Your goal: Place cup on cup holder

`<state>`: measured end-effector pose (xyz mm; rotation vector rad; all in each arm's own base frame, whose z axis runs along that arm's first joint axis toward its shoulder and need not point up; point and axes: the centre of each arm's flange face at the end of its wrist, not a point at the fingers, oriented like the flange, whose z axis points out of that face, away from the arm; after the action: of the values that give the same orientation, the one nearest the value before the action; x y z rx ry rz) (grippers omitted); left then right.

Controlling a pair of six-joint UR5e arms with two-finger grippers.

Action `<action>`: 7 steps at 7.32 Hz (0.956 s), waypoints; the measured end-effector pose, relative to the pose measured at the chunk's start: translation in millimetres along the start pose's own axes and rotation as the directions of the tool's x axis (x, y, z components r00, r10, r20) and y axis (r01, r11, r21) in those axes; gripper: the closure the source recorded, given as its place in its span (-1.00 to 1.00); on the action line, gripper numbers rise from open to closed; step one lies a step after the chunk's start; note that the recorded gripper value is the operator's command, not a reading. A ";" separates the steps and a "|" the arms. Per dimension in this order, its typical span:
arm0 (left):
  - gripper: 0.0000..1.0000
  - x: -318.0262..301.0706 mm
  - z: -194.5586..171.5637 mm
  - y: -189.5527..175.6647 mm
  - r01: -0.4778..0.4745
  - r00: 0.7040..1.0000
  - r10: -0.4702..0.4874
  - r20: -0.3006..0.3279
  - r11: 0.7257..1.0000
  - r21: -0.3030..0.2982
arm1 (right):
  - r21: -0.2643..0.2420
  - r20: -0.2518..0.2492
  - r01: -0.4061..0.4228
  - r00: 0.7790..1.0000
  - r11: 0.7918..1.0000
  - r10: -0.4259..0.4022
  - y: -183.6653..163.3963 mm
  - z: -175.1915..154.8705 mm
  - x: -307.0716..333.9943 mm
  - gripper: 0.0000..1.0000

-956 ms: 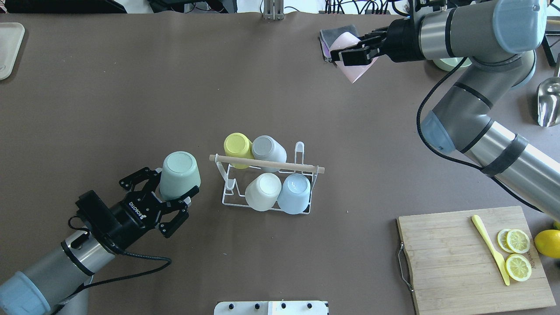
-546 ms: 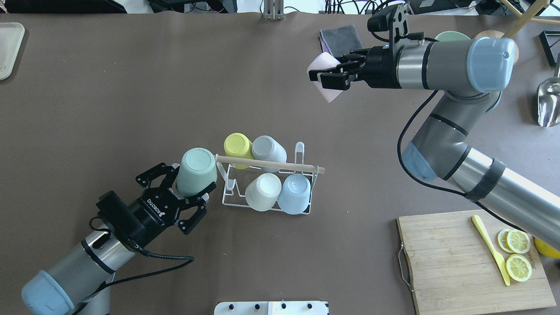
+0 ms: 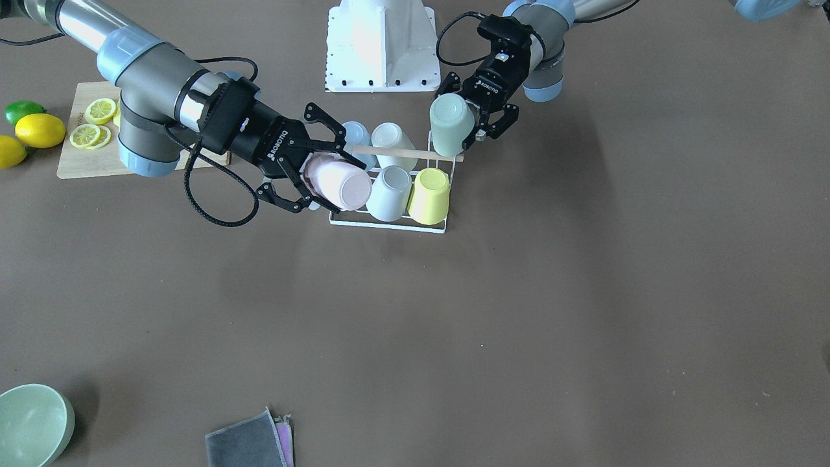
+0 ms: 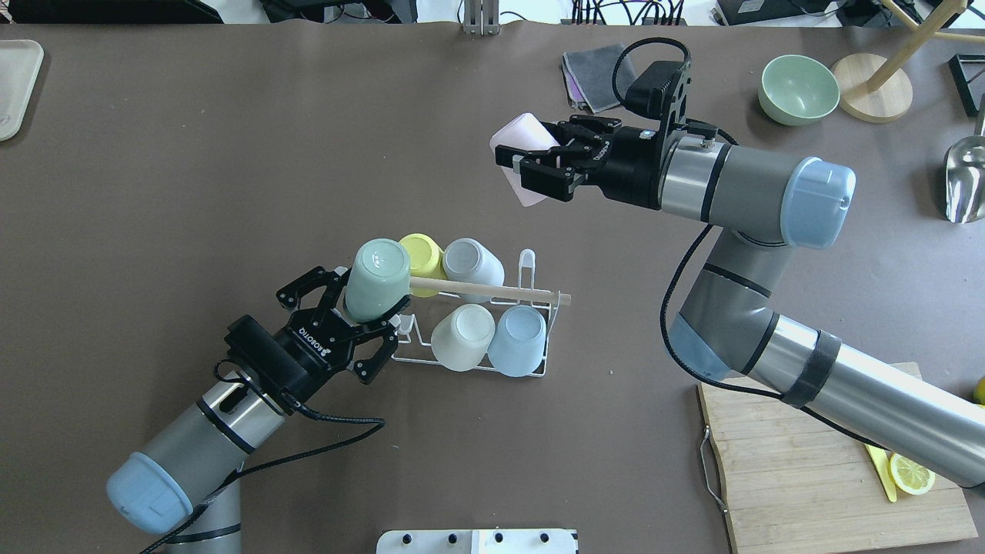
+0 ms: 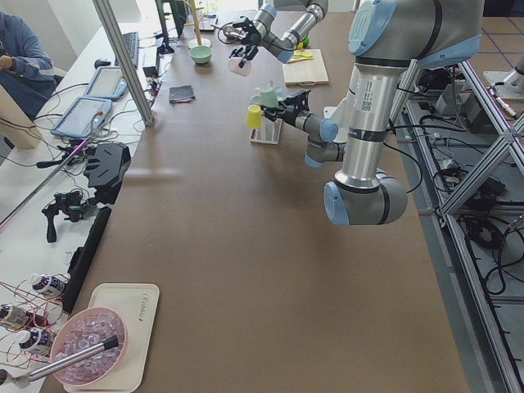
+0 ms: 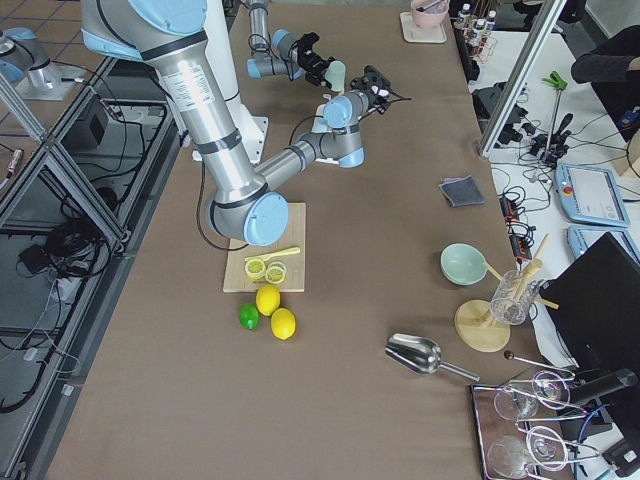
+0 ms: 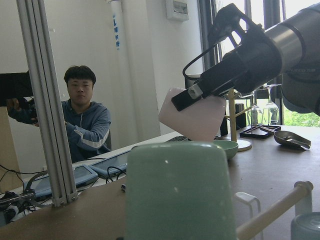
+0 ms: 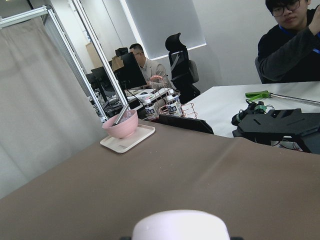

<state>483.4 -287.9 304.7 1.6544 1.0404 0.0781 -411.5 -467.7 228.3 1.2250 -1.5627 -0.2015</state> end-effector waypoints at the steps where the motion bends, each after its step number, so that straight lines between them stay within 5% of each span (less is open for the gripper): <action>1: -0.07 5.6 4.9 2.1 0.004 1.000 -0.004 -0.002 1.000 0.000 | 0.040 0.026 -0.002 1.000 0.999 0.001 12.4 -0.3 -1.1 1.00; 3: -0.06 12.6 5.5 1.6 0.015 1.000 -0.015 -0.012 1.000 0.006 | 0.075 0.056 -0.006 0.998 0.997 0.002 40.1 2.9 6.8 1.00; 7: -0.06 27.9 -5.2 -1.6 0.056 0.997 -0.055 -0.046 0.998 0.025 | 0.060 0.061 -0.017 0.998 0.998 0.014 61.3 18.5 10.5 1.00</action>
<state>496.7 -265.7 292.9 1.6527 1.1249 0.0655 -461.0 -456.3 268.7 1.2635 -1.6408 -0.1846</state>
